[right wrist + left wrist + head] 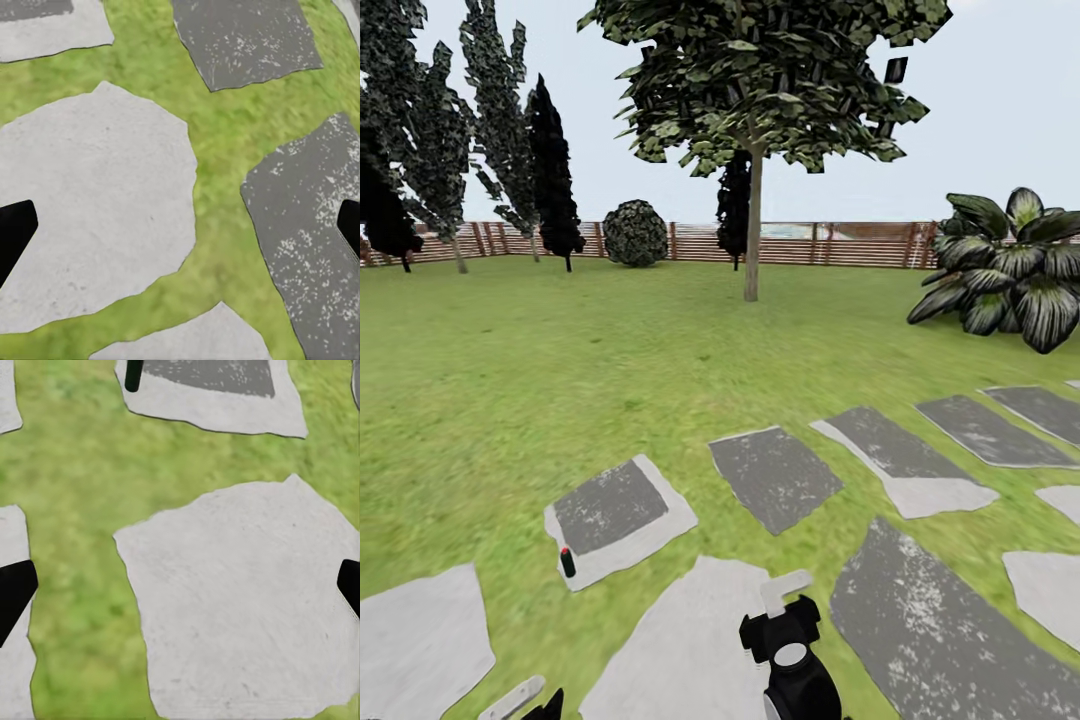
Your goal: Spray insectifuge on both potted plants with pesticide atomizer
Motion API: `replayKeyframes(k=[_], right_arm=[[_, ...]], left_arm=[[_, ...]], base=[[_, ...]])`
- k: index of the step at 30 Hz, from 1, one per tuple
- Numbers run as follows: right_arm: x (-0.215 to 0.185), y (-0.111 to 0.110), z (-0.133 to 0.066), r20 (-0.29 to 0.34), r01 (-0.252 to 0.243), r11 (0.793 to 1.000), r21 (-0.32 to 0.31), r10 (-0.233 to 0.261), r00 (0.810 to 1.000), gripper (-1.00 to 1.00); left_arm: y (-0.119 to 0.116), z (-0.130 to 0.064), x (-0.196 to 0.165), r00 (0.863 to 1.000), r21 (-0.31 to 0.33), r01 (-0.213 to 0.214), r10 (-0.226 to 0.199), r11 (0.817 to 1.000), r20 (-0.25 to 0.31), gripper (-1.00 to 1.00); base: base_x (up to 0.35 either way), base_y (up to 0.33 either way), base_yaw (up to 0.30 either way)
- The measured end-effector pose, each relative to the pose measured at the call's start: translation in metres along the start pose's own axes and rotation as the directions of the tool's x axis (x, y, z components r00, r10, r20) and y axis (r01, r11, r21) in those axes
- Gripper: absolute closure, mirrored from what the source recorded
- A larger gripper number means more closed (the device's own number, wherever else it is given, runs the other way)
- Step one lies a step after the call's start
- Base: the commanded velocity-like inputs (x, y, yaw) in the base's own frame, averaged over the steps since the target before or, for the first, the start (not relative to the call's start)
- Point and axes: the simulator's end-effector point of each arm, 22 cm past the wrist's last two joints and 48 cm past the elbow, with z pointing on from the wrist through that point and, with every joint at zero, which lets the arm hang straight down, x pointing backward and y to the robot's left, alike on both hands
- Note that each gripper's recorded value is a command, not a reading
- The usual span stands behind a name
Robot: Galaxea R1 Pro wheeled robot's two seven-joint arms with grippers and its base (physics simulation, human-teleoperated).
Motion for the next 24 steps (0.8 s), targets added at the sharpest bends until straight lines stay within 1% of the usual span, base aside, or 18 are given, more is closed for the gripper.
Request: replayKeyframes(k=[24], right_arm=[[0.0005,-0.0005,0.0002,-0.002,0.000,1.000,0.001,0.000,1.000,-1.00]], left_arm=[[-0.0004,0.0000,0.0007,1.000,0.000,0.001,-0.001,1.000,-0.001,-1.00]], base=[[0.286,-0.220,0.230]])
